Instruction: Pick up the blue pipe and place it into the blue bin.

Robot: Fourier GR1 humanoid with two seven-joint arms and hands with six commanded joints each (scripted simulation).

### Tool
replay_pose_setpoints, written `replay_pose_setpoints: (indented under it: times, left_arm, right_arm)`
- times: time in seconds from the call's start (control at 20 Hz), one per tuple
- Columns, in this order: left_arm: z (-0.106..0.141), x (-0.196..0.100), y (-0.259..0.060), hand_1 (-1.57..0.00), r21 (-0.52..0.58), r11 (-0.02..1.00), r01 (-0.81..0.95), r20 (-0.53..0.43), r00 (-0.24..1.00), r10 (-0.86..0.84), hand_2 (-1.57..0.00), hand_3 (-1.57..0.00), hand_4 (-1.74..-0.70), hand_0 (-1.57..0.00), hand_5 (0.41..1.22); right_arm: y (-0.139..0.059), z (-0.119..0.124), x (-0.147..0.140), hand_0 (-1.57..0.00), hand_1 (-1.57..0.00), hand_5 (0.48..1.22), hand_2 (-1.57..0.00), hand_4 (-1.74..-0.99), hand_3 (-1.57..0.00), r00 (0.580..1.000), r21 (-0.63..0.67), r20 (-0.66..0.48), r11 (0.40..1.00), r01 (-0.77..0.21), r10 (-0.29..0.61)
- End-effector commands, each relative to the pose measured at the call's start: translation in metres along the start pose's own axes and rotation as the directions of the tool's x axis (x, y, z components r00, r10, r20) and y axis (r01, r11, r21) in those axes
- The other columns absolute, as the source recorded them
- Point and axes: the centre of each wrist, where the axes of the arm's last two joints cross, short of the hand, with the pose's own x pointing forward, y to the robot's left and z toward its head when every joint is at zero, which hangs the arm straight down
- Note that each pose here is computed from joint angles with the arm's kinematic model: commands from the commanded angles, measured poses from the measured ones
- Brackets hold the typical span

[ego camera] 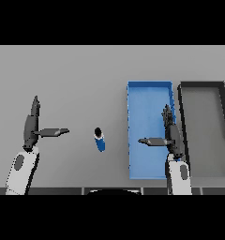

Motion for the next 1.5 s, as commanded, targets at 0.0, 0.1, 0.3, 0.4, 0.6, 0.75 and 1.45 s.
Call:
replay_pose_setpoints:
  times: [0.0,0.1,0.3,0.4,0.6,0.75,1.45]
  left_arm:
    - [0.001,0.0,0.0,0.0,0.001,1.0,0.0,0.006,1.0,0.0,0.0,0.0,-1.07,0.0,0.591]
    - [0.004,-0.001,0.001,0.0,0.0,1.0,0.001,0.013,1.0,-0.001,0.0,0.0,-1.07,0.0,0.591]
    - [0.013,0.001,0.014,0.0,-0.163,0.984,0.075,0.057,0.996,-0.067,0.0,0.0,-1.07,0.0,0.591]
    - [0.011,0.009,0.032,0.0,-0.307,0.94,0.146,0.089,0.988,-0.124,0.0,0.0,-1.07,0.0,0.589]
    - [0.012,0.01,0.037,0.0,-0.395,0.904,0.163,0.092,0.986,-0.137,0.0,0.0,-1.08,0.0,0.596]
    - [0.015,0.014,0.039,0.0,-0.435,0.887,0.156,0.111,0.987,-0.119,0.0,0.0,-1.09,0.0,0.605]
    - [0.057,0.004,-0.048,0.0,-0.716,0.678,0.168,0.148,0.985,-0.087,0.0,0.0,-1.19,0.0,0.464]
  right_arm:
    - [0.0,0.001,0.0,0.0,0.0,0.617,0.0,-1.225,0.0,1.0,-0.001,0.002,1.0,0.0,0.0]
    - [0.0,0.004,-0.001,0.0,0.0,0.617,0.0,-1.225,0.0,1.0,0.0,0.006,1.0,0.001,-0.001]
    - [-0.003,0.016,0.004,0.0,0.0,0.617,0.0,-1.225,0.0,0.994,0.062,0.072,0.994,-0.087,0.083]
    - [-0.006,0.031,0.006,0.0,0.0,0.618,0.0,-1.225,0.0,0.979,0.114,0.106,0.976,-0.186,0.174]
    - [-0.008,0.036,0.012,0.0,0.0,0.614,0.0,-1.203,0.0,0.961,0.124,0.099,0.955,-0.268,0.257]
    - [-0.007,0.034,0.012,0.0,0.0,0.597,0.0,-1.185,0.0,0.959,0.109,0.079,0.954,-0.278,0.271]
    - [0.001,0.042,0.016,0.0,0.0,0.62,0.0,-1.223,0.0,0.96,0.128,0.118,0.954,-0.27,0.255]
